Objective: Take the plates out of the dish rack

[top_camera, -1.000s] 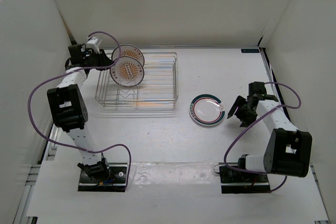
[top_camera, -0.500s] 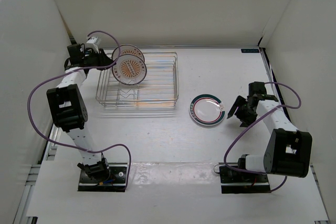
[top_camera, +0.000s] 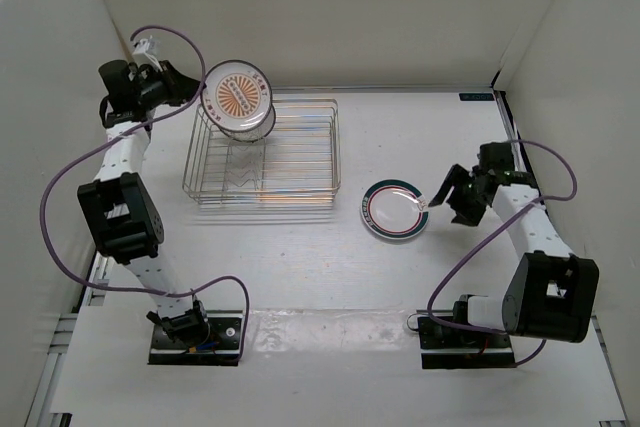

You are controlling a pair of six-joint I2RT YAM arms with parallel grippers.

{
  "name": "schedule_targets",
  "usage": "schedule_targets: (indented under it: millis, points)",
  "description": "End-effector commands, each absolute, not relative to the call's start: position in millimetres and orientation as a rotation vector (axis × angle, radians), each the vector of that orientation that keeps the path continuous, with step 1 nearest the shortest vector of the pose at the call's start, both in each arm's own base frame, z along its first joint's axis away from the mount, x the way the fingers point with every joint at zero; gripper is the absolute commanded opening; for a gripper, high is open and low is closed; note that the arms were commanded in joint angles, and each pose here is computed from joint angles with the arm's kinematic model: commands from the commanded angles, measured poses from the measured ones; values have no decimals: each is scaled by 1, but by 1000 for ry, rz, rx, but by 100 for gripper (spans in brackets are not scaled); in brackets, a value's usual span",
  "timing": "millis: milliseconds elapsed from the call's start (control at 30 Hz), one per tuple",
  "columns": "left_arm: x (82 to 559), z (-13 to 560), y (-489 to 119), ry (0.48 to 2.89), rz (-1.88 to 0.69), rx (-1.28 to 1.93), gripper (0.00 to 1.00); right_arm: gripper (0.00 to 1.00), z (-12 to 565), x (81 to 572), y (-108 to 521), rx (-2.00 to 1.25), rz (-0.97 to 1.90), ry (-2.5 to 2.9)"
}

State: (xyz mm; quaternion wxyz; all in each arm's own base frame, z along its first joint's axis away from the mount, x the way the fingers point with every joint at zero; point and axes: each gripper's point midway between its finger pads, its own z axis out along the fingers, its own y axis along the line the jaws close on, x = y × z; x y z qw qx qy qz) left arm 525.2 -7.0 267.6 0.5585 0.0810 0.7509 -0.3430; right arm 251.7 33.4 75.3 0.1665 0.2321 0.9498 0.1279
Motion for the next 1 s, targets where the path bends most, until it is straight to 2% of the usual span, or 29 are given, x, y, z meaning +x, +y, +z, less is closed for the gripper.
schedule_targets:
  millis: [0, 133, 267, 333, 467, 667, 733, 833, 967]
  points:
    - [508, 355, -25, 1623, -853, 178, 0, 74, 147, 310, 55, 520, 588, 2468]
    - [499, 350, -51, 1657, -934, 62, 0, 74, 233, 359, 97, 385, 962, 2221]
    - [483, 347, -95, 1711, -1056, 41, 0, 76, 287, 378, 123, 373, 1229, 2039]
    - [471, 337, -125, 1776, -1152, 20, 0, 78, 293, 378, 134, 434, 1341, 2016]
    - [448, 304, -175, 1890, -1280, -61, 0, 79, 316, 382, 150, 323, 1427, 1893]
    - [410, 293, -245, 1987, -1410, -14, 0, 81, 313, 360, 193, 147, 1480, 1951]
    - [403, 292, -263, 2001, -1437, -3, 0, 81, 292, 350, 203, 123, 1446, 2046]
    - [397, 292, -279, 2006, -1491, 10, 0, 81, 264, 338, 205, 161, 1410, 2152]
    - [393, 299, -288, 2003, -1510, 24, 0, 79, 253, 327, 205, 167, 1387, 2199]
